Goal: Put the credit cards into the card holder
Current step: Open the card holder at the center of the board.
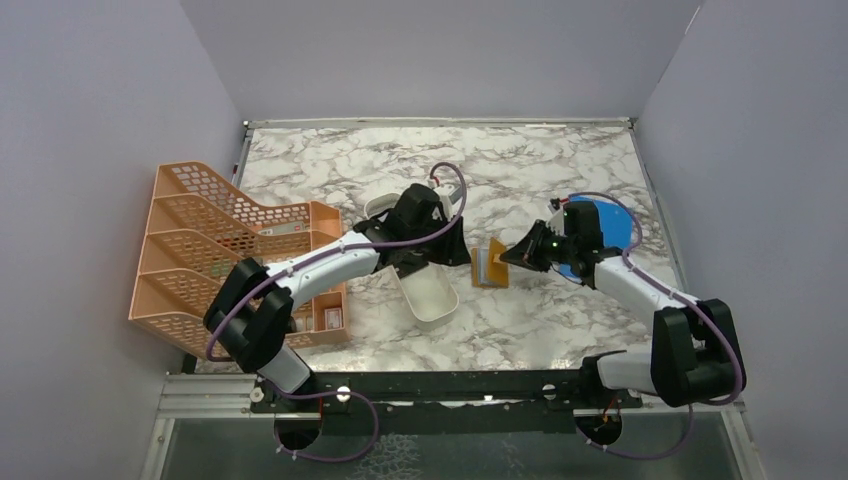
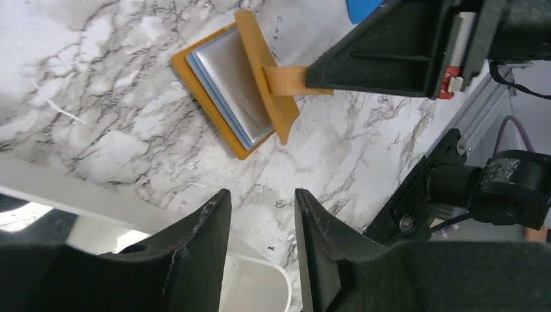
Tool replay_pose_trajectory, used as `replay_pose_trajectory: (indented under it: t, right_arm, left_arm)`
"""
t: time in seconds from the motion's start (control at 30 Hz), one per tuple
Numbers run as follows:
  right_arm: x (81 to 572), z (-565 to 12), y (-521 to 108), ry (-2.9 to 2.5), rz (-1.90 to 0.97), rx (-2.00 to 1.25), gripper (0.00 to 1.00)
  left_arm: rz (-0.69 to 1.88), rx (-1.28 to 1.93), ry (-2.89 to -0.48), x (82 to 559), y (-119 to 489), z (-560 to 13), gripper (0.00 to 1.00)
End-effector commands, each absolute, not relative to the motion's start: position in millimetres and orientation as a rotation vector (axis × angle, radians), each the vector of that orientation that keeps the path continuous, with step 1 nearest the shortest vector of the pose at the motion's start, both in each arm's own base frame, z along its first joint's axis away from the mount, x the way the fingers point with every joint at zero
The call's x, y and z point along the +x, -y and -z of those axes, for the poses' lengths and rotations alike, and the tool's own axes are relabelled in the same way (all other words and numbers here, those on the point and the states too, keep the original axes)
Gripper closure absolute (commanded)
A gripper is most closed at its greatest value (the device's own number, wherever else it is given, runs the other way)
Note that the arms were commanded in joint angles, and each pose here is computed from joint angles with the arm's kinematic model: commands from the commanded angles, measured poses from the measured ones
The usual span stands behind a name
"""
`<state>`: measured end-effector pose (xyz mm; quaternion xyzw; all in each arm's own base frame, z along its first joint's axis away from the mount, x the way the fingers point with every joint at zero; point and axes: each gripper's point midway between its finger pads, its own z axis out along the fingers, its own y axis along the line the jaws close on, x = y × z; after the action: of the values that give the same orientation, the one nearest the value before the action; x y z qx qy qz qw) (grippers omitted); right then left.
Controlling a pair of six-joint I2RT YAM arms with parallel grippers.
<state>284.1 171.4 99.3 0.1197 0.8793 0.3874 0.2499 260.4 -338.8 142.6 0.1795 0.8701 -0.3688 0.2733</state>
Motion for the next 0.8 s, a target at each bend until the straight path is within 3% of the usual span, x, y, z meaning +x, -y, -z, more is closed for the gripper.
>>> replay_pose_trajectory:
  t: [0.0,0.17,0.47,0.77]
  right_arm:
    - [288,-66,-143,-2.447,-0.891,0.370,0.96]
    - [298,-50,-96,-2.483,-0.535,0.399,0.96]
    - [297,-38,-54,-2.494,-0.219,0.438,0.93]
    - [299,-51,-66,-2.430,-0.321,0.380,0.91]
  left_arm:
    - [0.969,0.498,-2.339,259,355,-140,0.57]
    - [0.932,0.524,-2.357,252,363,-128,0.57]
    - [0.824,0.589,-2.412,248,367,-108,0.59]
    - [0.841,0.550,-2.358,271,389,-116,0.58]
